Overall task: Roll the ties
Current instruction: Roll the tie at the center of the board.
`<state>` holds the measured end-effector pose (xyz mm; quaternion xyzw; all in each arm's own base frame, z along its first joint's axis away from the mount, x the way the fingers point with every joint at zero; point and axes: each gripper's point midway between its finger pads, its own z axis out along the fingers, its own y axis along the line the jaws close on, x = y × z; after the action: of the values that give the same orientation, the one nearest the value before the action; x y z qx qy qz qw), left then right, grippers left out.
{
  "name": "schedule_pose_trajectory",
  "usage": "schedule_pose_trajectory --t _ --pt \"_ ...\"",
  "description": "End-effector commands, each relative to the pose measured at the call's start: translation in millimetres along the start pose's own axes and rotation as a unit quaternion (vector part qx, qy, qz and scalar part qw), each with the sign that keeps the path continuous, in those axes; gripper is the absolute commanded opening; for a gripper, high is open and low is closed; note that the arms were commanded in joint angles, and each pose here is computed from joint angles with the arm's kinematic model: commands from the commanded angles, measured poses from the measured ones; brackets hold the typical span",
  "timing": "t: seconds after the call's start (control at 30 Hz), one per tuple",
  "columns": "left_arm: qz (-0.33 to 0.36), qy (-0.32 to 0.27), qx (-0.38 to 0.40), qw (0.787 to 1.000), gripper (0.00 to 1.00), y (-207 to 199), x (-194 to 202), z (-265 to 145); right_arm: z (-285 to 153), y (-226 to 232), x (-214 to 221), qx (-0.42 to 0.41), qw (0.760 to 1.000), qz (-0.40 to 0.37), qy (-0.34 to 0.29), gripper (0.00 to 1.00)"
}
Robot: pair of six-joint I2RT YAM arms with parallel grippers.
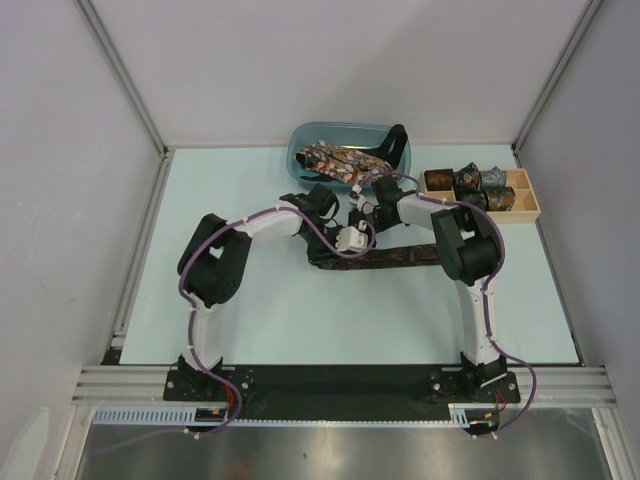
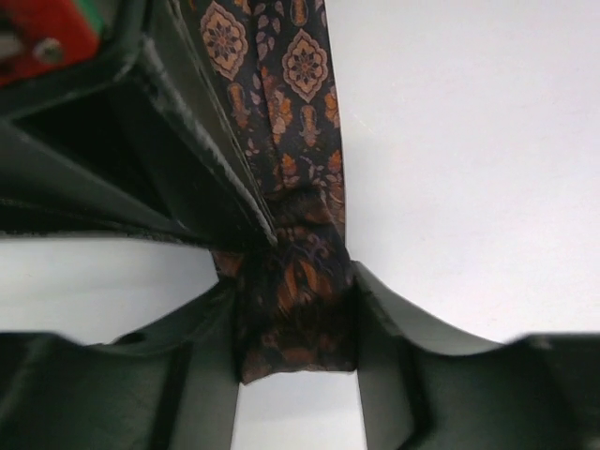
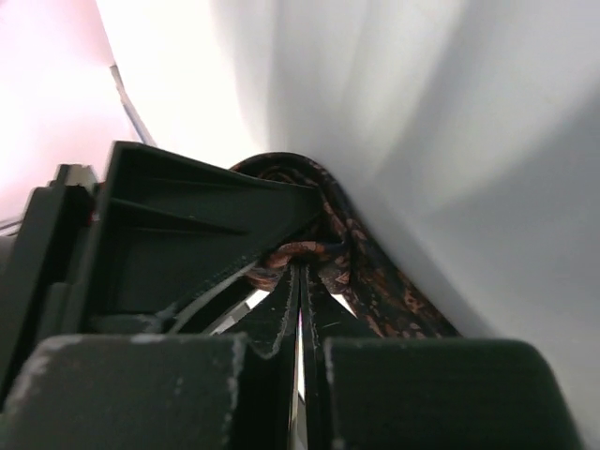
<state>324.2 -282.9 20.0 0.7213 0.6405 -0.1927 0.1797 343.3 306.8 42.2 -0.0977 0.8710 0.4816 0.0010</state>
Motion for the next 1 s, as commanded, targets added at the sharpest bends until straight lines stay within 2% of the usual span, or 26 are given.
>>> schedule_pose_trajectory --t 0.0,0.03,0.2,0.27,0.33,0.4,0.43,0.53,0.63,0.73,0.77,0.83,0.87,0.93,0.97 --pt "-0.042 -0.001 0.014 0.999 0.54 -12 11 -15 -1 -25 3 0.036 0.999 0.001 0.000 0.00" --pt "-0.045 -0.011 0.011 0.999 0.59 -11 7 -18 -2 -30 3 0.045 0.999 0.004 0.000 0.00" --pt "-0.059 -0.027 0.004 0.998 0.57 -5 4 -23 -8 -42 1 0.056 0.998 0.012 -0.005 0.00" --pt "-0.063 -0.029 0.001 0.998 0.61 -3 3 -23 -8 -42 1 0.059 0.998 0.008 -0.005 0.00" --pt "-0.067 -0.039 -0.005 0.997 0.69 -2 -1 -25 -6 -45 2 0.062 0.998 0.009 -0.002 0.00" --pt "-0.067 -0.046 -0.013 0.997 0.71 0 -2 -28 -4 -44 4 0.062 0.998 0.008 0.002 0.00" --pt "-0.067 -0.048 -0.015 0.997 0.67 1 -3 -28 -4 -43 4 0.062 0.998 0.007 0.002 0.00" --pt "-0.073 -0.042 -0.015 0.996 0.43 4 -1 -23 -6 -36 2 0.046 0.999 0.006 0.001 0.00" --pt "-0.066 -0.041 -0.014 0.997 0.37 4 1 -23 -15 -23 -3 0.025 1.000 -0.001 -0.009 0.00" --pt "-0.054 -0.033 -0.017 0.998 0.36 2 4 -24 -23 -6 -6 0.000 1.000 -0.005 -0.012 0.00" --pt "-0.052 -0.030 -0.015 0.998 0.36 1 6 -22 -26 -2 -8 -0.006 1.000 -0.007 -0.015 0.02" --pt "-0.046 -0.022 -0.017 0.999 0.35 1 9 -22 -34 17 -10 -0.037 0.999 -0.009 -0.019 0.13" --pt "-0.045 -0.020 -0.016 0.999 0.35 -1 10 -22 -36 22 -10 -0.045 0.999 -0.008 -0.019 0.23" --pt "-0.044 -0.014 -0.015 0.999 0.35 -1 11 -20 -39 36 -6 -0.064 0.998 -0.008 -0.016 0.32" --pt "-0.043 -0.013 -0.015 0.999 0.36 -1 11 -19 -39 41 -5 -0.072 0.997 -0.010 -0.015 0.40"
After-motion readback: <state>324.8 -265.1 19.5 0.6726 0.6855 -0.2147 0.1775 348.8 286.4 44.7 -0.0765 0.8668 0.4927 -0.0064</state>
